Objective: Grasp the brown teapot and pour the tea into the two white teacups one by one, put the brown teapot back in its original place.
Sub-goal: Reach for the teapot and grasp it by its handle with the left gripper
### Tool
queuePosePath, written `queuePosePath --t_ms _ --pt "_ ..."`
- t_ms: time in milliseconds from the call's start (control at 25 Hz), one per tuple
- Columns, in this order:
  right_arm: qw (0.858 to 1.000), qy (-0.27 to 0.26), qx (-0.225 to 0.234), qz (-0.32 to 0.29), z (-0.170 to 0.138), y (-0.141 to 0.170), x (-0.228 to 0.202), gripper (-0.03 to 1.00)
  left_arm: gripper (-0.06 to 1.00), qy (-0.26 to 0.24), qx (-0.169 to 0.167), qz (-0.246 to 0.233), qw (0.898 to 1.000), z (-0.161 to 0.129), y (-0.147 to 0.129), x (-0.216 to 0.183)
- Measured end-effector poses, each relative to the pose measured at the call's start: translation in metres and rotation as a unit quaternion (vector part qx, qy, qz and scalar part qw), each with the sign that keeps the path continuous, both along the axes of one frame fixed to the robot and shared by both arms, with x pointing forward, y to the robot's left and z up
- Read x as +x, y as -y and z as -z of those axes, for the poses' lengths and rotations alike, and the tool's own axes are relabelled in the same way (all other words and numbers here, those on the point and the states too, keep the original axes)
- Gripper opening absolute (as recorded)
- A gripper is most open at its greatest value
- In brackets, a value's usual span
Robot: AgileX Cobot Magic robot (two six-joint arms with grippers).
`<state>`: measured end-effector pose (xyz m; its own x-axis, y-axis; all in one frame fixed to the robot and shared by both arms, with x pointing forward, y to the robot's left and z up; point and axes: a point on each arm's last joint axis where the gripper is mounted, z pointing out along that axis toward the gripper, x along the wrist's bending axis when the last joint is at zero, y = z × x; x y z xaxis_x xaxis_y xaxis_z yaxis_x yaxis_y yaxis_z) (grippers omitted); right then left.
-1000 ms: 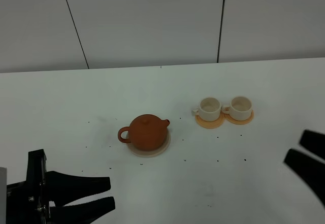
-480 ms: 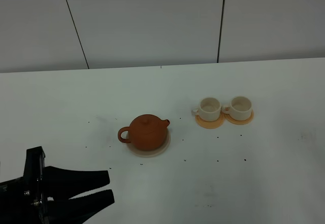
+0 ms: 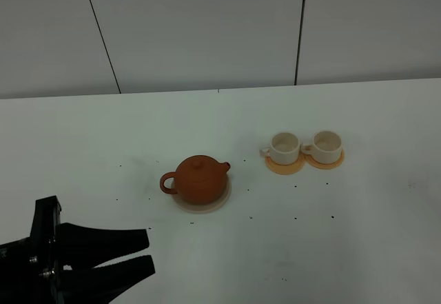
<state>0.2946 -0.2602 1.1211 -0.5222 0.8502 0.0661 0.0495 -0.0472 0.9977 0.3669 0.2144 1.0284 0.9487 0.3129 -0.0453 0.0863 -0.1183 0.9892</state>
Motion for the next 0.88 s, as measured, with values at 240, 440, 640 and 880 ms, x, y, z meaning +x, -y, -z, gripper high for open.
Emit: queuePosePath --t_ms 240,440,640,880 --pt "0.985 -0.128 -0.056 0.102 -0.015 0.027 -0.016 0.23 0.32 -0.003 -0.005 -0.002 1.000 -0.003 0.000 0.001" --pt "0.981 -0.165 -0.046 0.085 0.002 0.027 -0.028 0.22 0.32 -0.022 -0.011 -0.005 1.000 -0.003 0.000 0.001" --pt "0.986 -0.138 -0.030 0.082 0.025 0.036 -0.050 0.22 0.32 -0.008 -0.012 -0.006 1.000 -0.008 0.000 -0.005" --pt "0.982 -0.163 -0.046 0.086 0.054 0.042 -0.061 0.22 0.32 0.030 -0.003 -0.025 0.999 -0.016 -0.001 -0.014"
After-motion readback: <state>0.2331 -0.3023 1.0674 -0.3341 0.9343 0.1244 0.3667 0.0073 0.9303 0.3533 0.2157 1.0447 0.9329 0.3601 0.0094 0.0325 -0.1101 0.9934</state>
